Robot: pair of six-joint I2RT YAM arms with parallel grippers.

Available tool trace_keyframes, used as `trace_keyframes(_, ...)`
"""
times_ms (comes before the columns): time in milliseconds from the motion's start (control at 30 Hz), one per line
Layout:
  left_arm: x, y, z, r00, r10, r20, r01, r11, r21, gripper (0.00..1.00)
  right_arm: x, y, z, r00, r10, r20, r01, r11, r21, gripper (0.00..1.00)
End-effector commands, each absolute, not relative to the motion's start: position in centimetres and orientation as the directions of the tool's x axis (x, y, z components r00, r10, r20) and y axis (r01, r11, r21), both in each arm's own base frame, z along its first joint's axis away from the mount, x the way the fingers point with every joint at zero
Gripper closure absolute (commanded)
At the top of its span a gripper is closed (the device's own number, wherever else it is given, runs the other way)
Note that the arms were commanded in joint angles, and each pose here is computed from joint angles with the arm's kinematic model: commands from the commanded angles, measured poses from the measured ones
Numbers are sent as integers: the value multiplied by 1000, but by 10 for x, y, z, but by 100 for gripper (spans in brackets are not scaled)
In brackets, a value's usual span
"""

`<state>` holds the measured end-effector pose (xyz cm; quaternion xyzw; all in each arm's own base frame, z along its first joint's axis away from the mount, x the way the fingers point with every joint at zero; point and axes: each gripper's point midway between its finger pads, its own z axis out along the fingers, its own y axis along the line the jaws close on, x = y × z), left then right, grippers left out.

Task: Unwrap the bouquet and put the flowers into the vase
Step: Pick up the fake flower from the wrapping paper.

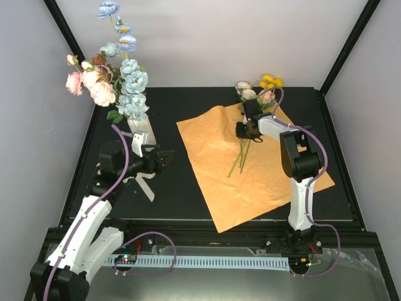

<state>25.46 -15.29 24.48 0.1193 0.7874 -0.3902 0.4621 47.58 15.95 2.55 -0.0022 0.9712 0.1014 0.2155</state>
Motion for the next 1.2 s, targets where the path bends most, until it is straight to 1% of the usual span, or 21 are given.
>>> trace_keyframes(0,257,-150,272,-463,-161,-872,581,687,-435,1,482,162,24,-912,17,-411,-76,975,210,73)
trace_keyframes(100,257,-148,271,-462,-137,-876,574,707,-413,1,484,160,24,-911,9,-413,-78,978,193,77)
trace_keyframes(200,259,-145,268,-472,-143,-870,553,720,-419,1,486,158,29,-903,-9,-429,-91,981,173,84)
trace_keyframes(300,262,-142,266,-479,-159,-863,524,737,-426,1,487,158,40,-888,-14,-460,-104,980,172,92)
trace_keyframes(433,261,-145,266,-479,-144,-866,547,722,-423,1,488,164,70,-849,-5,-528,-137,967,213,99)
trace_keyframes(667,256,-151,277,-483,-147,-863,576,690,-440,1,480,180,121,-805,34,-593,-198,926,321,99)
trace_keyframes(800,252,-158,285,-519,-178,-836,583,641,-498,5,467,185,150,-770,70,-635,-232,895,381,99)
trace_keyframes(967,244,-171,301,-549,-213,-808,628,532,-567,9,439,193,178,-741,132,-659,-273,837,475,99)
trace_keyframes(1067,241,-174,307,-556,-216,-803,639,506,-579,11,419,200,196,-708,165,-687,-317,794,518,99)
trace_keyframes(1167,241,-175,315,-560,-227,-797,638,496,-589,13,396,211,206,-691,162,-704,-365,763,533,99)
